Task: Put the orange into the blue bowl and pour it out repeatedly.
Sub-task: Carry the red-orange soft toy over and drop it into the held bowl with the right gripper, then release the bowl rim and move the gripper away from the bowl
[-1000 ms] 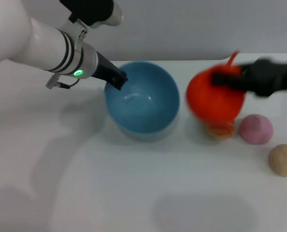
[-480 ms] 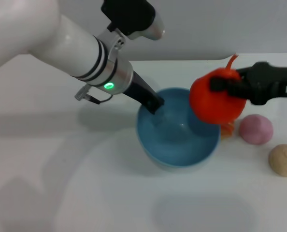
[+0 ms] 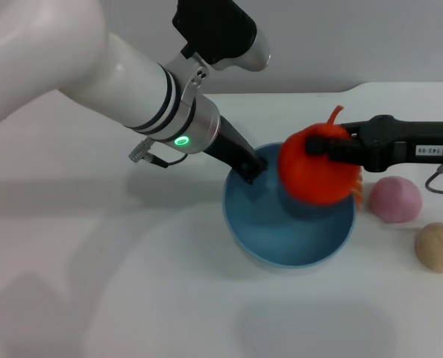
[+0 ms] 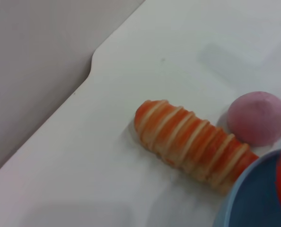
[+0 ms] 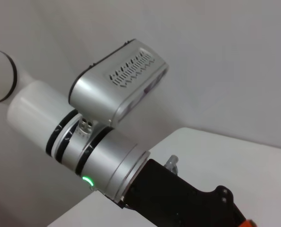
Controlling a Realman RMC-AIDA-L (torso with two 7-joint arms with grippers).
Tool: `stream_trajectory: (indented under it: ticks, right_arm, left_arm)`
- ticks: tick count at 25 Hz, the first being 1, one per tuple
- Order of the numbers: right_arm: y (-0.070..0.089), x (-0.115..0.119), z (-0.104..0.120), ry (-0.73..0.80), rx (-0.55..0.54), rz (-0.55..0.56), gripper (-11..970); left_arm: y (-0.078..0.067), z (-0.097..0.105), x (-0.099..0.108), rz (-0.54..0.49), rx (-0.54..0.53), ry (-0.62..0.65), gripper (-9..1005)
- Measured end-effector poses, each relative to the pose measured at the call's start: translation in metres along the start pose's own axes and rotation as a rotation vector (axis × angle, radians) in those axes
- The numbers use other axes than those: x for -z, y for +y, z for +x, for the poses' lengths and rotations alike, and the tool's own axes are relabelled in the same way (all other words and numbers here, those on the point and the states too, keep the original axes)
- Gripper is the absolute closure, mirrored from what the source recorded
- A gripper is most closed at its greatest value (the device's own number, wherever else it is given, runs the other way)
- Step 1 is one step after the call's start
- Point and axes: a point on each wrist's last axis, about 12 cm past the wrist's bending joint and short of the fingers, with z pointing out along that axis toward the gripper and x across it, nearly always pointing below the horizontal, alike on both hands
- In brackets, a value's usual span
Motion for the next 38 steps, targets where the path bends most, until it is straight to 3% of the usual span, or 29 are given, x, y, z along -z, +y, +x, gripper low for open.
stream_trajectory:
  ticks: [1,6,12,18,24,38]
  right_arm:
    - [0.000,-0.001,0.000,0.003,-0.003,-0.002,907]
    - [-0.001,-0.003,0.001,0.004,-0.003,-0.006,694]
    - [-0.001,-0.001,0.002,-0.002,-0.007,0.000,540]
    - [-0.009,0.018,0.004,-0.081,-0.036,0.077,540]
    - [-0.015,0.043,0.021,-0.148,-0.094,0.168,540]
    - [-0.013,0.051,0.038,-0.235,-0.136,0.173,540]
  left_arm:
    - [0.000,0.000,0.000,0.001,-0.001,0.000,996]
    - [0.001,0.001,0.000,-0.004,0.000,-0.003,996]
    - [0.001,0.001,0.000,-0.008,0.000,-0.008,997]
    - [0.000,0.007,-0.003,0.000,0.011,0.006,997]
    - [-0.012,0.015,-0.013,0.030,0.001,0.039,996]
    - [-0.016,0.029,-0.023,0.013,-0.007,0.047,997]
